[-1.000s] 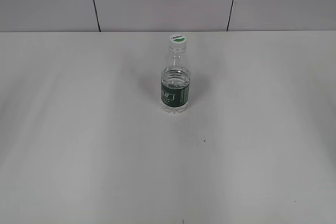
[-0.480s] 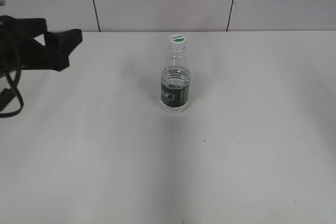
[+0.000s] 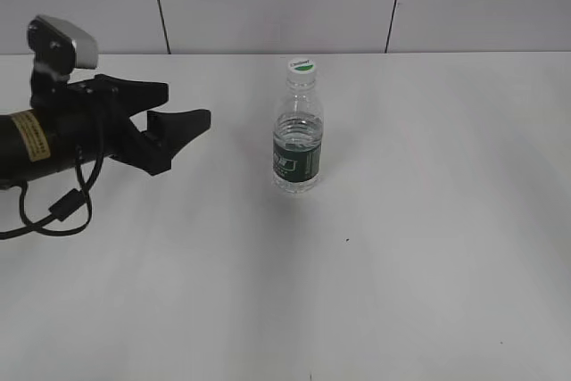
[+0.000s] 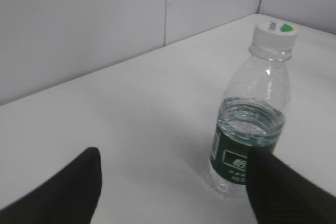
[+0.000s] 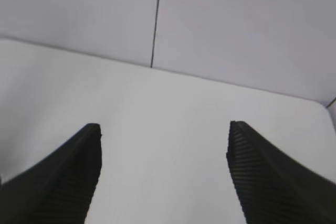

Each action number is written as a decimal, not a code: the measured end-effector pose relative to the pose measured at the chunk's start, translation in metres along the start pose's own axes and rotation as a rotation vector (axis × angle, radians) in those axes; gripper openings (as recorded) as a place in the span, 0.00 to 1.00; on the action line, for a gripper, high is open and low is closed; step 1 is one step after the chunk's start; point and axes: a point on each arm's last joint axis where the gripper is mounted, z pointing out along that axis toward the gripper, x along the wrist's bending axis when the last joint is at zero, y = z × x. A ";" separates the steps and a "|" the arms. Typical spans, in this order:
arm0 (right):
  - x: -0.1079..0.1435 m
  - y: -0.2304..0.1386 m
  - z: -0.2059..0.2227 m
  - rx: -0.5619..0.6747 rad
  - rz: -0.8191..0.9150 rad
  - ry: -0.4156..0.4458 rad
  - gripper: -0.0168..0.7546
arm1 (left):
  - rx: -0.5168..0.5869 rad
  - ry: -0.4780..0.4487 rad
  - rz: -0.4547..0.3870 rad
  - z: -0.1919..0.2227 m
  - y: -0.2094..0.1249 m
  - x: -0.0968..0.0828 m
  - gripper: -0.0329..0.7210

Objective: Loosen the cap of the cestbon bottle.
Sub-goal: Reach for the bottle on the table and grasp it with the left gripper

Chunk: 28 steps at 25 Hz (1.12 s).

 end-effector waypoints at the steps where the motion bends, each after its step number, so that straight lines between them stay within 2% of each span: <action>1: 0.008 0.001 0.008 0.054 -0.004 0.031 0.76 | 0.013 -0.027 -0.005 0.005 -0.001 0.001 0.73; 6: 0.029 0.009 0.034 0.222 0.004 0.140 0.76 | 0.041 -0.164 0.036 0.027 -0.007 0.003 0.73; 13: 0.041 0.029 0.049 0.361 -0.010 0.293 0.76 | 0.030 -0.276 0.045 0.055 -0.022 0.002 0.74; 20: 0.043 0.052 0.066 0.477 -0.024 0.364 0.76 | 0.020 -0.350 0.087 0.084 -0.027 -0.003 0.75; 25: 0.046 0.068 0.077 0.486 -0.027 0.392 0.76 | 0.013 -0.365 0.096 0.095 -0.029 -0.004 0.76; 28: 0.056 0.076 0.079 0.473 -0.065 0.401 0.76 | 0.022 -0.384 0.102 0.100 -0.032 -0.009 0.76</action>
